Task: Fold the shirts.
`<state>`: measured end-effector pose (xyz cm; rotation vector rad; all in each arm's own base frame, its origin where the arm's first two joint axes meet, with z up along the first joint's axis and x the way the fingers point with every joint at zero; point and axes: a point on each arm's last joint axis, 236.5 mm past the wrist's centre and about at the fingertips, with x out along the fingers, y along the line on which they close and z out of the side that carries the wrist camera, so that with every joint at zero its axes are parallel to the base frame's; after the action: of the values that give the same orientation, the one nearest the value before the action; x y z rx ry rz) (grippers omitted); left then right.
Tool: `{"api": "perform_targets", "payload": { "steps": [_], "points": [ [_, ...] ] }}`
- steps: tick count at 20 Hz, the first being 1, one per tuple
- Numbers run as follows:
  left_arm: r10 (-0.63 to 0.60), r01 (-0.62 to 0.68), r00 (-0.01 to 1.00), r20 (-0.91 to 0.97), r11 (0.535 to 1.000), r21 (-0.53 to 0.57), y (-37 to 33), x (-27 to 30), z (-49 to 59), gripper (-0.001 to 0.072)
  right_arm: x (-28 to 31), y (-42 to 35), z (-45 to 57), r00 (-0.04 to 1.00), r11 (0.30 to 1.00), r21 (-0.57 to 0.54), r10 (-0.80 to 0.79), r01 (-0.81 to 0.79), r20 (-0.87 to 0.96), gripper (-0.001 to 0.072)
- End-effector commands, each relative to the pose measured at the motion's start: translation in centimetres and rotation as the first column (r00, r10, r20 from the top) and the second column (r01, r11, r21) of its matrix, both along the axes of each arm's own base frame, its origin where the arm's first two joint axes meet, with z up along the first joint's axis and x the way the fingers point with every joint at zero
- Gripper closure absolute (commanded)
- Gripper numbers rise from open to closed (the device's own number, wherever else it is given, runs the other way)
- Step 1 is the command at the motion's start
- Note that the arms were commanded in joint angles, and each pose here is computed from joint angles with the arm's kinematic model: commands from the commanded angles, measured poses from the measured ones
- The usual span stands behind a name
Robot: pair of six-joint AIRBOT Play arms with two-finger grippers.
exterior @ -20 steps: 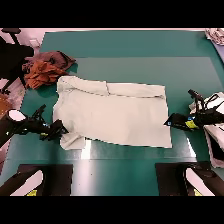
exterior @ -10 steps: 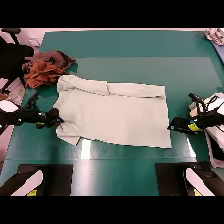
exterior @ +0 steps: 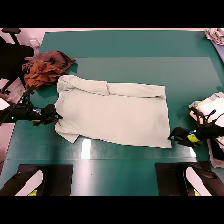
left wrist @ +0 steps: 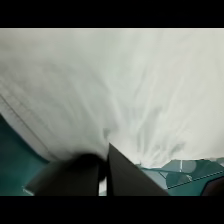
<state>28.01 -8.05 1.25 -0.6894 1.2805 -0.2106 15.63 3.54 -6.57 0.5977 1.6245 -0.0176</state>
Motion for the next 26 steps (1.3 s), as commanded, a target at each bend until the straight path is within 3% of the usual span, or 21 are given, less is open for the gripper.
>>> {"api": "perform_targets", "payload": {
  "steps": [1,4,6,7,9,10,13,15,19,23,26],
  "points": [
    [0.006,-0.006,1.0,0.007,0.999,-0.032,-0.6,0.1,0.6,0.0672,-0.5,1.3,-2.1,0.997,0.997,0.056,-0.058,0.06,-0.042,0.0088],
    [0.005,-0.004,1.0,0.007,0.999,-0.05,-0.9,0.1,0.8,0.0672,2.2,3.3,-3.0,0.99,0.979,0.146,-0.14,0.14,-0.006,0.0091],
    [0.005,-0.004,1.0,0.016,0.998,-0.069,-1.2,0.3,1.3,0.0672,4.2,5.9,-2.8,0.987,0.962,0.229,-0.16,0.15,0.026,0.0133],
    [0.006,-0.003,1.0,0.031,0.997,-0.075,-1.3,0.7,1.9,0.0671,5.1,7.3,-2.6,0.985,0.951,0.269,-0.17,0.154,0.037,0.0211],
    [-0.016,0.021,0.997,0.075,0.998,-0.066,-1.3,1.4,3.9,0.0672,6.5,9.8,-1.4,0.986,0.936,0.336,-0.14,0.101,0.094,0.0615],
    [-0.03,0.036,0.995,0.099,0.998,-0.058,-1.3,1.8,5.2,0.0672,7.1,10.5,0.0,0.986,0.937,0.347,-0.091,0.038,0.137,0.0685],
    [-0.047,0.055,0.988,0.149,0.997,-0.048,-1.3,2.5,8.7,0.0672,10.4,11.1,8.2,0.935,0.929,0.351,-0.016,-0.118,0.355,0.0689],
    [-0.072,0.083,0.978,0.197,0.995,-0.049,-1.6,2.7,11.9,0.0672,12.3,9.8,15.9,0.844,0.934,0.307,-0.011,-0.183,0.537,0.0689],
    [-0.044,0.048,0.888,0.459,0.999,0.001,-1.4,3.6,23.7,0.0673,12.1,5.4,30.0,0.606,0.973,0.099,0.049,-0.208,0.794,0.0691],
    [-0.027,-0.012,0.677,0.735,0.999,0.048,-1.6,0.3,38.4,0.0673,10.1,6.3,43.7,0.285,0.965,-0.12,0.186,-0.233,0.94,0.069],
    [-0.026,-0.052,0.39,0.92,0.997,0.05,-2.7,-6.4,50.1,0.0673,6.4,7.4,54.1,-0.009,0.927,-0.332,0.336,-0.174,0.942,0.069]
  ]
}}
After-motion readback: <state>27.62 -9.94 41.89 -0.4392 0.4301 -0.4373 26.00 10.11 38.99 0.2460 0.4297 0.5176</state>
